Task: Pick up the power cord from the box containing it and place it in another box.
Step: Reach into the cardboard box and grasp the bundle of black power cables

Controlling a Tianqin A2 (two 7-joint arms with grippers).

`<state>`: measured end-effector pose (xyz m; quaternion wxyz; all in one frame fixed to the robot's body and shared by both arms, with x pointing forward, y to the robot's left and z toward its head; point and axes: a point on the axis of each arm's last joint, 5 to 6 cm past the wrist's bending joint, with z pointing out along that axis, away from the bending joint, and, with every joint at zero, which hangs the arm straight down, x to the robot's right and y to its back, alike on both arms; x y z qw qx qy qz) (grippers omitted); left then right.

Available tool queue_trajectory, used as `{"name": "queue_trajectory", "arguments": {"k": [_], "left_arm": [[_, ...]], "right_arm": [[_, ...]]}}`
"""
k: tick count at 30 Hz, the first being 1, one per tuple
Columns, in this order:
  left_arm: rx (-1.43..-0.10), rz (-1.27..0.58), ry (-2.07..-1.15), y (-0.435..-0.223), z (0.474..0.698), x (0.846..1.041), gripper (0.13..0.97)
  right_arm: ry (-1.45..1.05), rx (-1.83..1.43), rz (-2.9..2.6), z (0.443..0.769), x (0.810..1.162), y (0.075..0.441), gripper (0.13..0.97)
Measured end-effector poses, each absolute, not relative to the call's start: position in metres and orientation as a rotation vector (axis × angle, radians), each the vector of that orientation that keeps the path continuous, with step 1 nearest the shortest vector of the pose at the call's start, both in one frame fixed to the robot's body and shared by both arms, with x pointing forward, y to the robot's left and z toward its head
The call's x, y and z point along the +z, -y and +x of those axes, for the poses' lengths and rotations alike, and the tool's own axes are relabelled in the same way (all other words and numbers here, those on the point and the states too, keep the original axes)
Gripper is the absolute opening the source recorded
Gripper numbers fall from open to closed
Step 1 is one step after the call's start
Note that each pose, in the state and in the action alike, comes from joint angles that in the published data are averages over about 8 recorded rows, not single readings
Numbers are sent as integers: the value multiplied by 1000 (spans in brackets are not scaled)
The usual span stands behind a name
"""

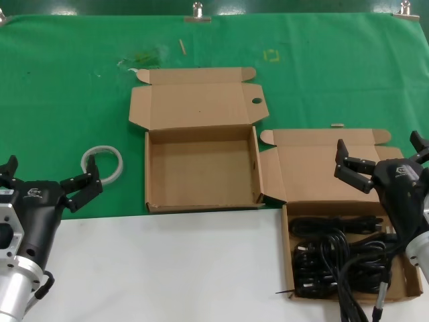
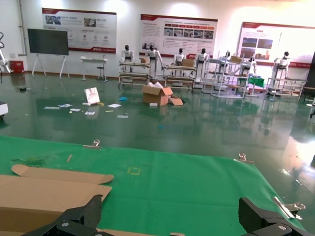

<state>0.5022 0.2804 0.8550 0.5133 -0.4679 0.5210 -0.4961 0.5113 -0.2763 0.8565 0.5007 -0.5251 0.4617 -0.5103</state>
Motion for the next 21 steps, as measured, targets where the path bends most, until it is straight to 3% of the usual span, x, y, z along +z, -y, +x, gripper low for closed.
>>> {"name": "queue_trajectory", "arguments": {"k": [14,21], "left_arm": [[-1193,-1125,-1253,-280,502,855,966],[-1193,-1125,-1253,-280,502,855,944]], "right_arm": [[-1111,-1234,-1269,511,858,276,966],[-1055,-1215,-1242,501,885,270,966]]}}
